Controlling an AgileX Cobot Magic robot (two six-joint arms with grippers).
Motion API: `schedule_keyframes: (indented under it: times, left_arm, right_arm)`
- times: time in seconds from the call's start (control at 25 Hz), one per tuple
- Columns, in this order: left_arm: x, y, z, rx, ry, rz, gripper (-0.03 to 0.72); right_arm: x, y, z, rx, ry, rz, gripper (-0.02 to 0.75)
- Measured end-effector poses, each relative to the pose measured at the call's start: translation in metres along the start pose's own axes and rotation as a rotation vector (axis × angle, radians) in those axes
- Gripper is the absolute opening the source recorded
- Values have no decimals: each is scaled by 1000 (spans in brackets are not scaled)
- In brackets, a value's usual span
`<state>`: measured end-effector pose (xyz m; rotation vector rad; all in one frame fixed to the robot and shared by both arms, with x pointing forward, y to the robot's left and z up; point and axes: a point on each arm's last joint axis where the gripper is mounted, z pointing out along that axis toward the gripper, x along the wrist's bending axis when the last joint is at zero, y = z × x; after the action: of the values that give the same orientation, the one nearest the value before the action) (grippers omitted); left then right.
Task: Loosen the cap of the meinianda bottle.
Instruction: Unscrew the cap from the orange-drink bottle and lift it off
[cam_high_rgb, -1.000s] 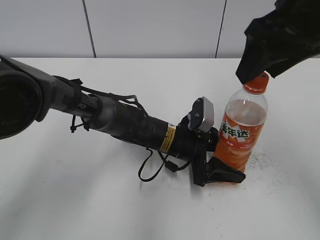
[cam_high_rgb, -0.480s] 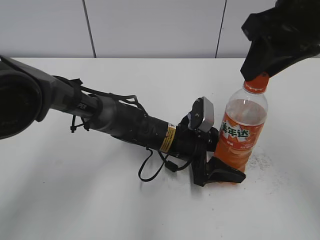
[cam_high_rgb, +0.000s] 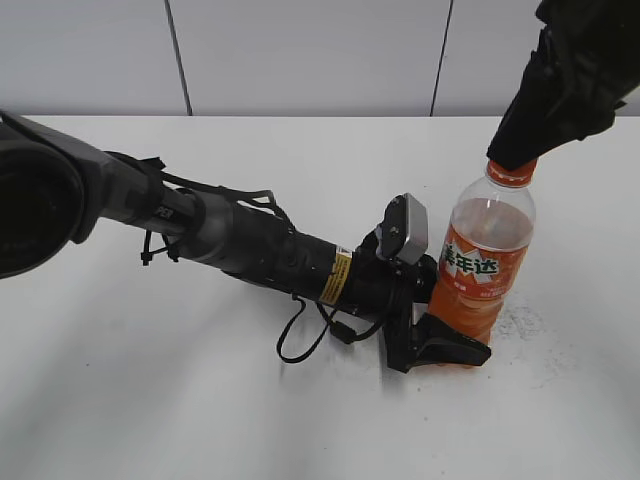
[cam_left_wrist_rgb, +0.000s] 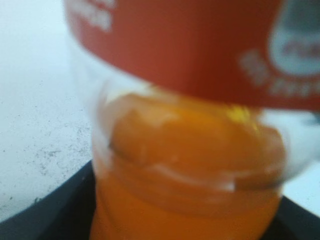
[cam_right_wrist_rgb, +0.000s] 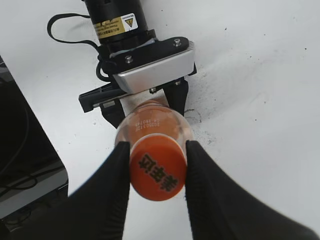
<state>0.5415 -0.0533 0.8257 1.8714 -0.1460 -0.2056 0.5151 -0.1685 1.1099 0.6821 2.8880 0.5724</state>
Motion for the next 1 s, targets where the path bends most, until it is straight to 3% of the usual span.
schedule_keyframes:
  times: [0.08,0.24,0.36,0.44,0.48,0.56,0.6,0.68,1.0]
  left_arm:
    - [0,0,0,0,0,0,553]
    - [0,0,0,-1,-1,0,553]
    - [0,0,0,-1,-1,0,553]
    - [0,0,0,-1,-2,1,553]
    - [0,0,0,-1,-2,1,553]
    - [0,0,0,-1,-2,2,553]
    - [0,0,0,-1,-2,2,553]
    - [0,0,0,-1,-2,2,553]
    - [0,0,0,0,-1,1,553]
  right_arm:
    - [0,0,0,-1,0,42,263]
    - [0,0,0,-2,1,317,477]
    - [0,0,0,-2,1,556,524]
    - [0,0,0,-1,0,654,517]
    - [0,0,0,0,-2,742,477]
    - [0,0,0,1,-3,757,451]
    - [0,0,0,2,-6,774,384]
    - [-1,-1,0,3,-10,778,323]
    - [-3,0,7,22,-1,761,283]
